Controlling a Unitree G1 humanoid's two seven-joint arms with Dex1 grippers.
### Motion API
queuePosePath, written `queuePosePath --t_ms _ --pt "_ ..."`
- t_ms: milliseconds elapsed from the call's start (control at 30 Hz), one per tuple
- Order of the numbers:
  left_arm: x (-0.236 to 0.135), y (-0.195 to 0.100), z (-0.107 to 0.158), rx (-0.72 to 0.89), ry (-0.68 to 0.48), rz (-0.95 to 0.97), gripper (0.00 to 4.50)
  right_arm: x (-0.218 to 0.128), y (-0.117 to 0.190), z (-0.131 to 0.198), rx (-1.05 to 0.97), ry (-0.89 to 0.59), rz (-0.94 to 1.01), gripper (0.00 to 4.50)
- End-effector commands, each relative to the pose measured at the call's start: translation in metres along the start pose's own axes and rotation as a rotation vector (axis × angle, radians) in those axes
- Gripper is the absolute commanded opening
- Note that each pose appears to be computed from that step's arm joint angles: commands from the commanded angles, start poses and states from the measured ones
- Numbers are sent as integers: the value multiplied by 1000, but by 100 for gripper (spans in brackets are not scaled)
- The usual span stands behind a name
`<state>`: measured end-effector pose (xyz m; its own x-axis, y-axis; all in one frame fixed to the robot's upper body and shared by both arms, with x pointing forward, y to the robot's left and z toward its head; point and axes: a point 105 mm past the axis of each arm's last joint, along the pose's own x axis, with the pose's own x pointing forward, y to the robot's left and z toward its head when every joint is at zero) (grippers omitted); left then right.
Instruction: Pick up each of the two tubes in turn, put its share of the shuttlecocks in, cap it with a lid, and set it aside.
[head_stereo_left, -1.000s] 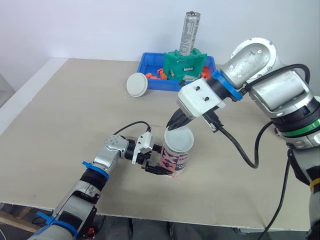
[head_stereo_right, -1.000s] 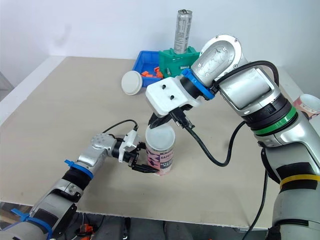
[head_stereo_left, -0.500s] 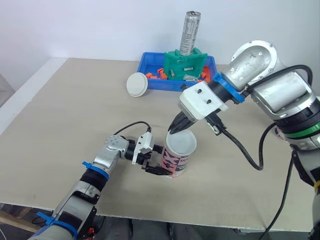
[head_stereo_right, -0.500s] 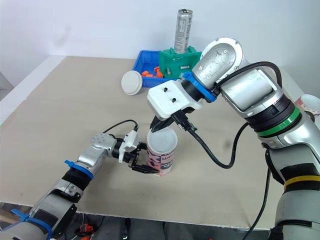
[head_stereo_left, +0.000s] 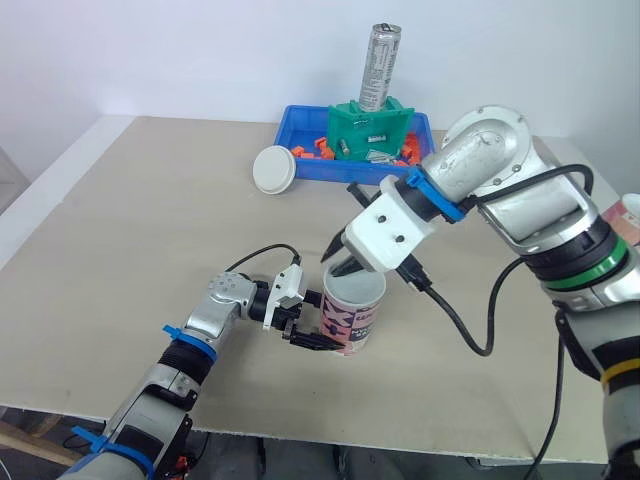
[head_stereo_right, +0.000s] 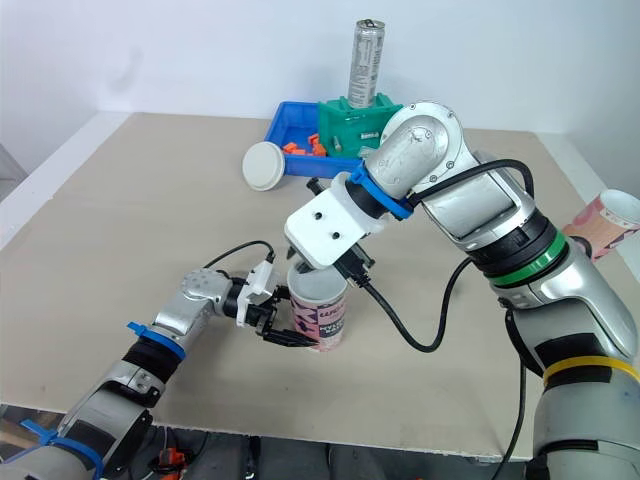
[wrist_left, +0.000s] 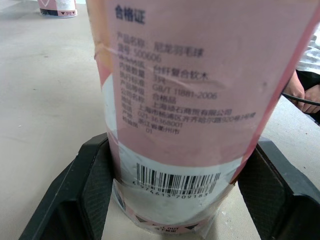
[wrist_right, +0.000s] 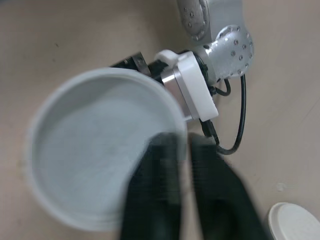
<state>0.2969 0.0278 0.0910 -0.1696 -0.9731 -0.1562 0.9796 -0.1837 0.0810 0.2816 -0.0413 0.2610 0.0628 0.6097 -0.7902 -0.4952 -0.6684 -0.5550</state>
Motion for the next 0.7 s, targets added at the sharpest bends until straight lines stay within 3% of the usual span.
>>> queuePosePath --t_ms 33,100,233,367,533,667,700 --pt "-10 -3 -27 -87 96 40 340 -3 -3 1 2 12 -7 278" --pt "-10 -3 -27 -88 97 41 340 -6 -6 2 16 2 -23 365" --pt "-10 -3 -27 -87 97 38 340 -30 -31 7 76 -40 -136 365" --pt "-10 -3 -26 -84 96 37 340 -55 -25 16 122 -105 -124 365" --pt "-10 -2 -26 -84 97 36 340 -52 -3 14 141 -97 -37 208" --pt "-10 -1 -25 -83 97 37 340 -48 4 13 146 -94 -3 20" --pt "-10 -1 -25 -83 96 38 340 -47 7 13 143 -89 10 9"
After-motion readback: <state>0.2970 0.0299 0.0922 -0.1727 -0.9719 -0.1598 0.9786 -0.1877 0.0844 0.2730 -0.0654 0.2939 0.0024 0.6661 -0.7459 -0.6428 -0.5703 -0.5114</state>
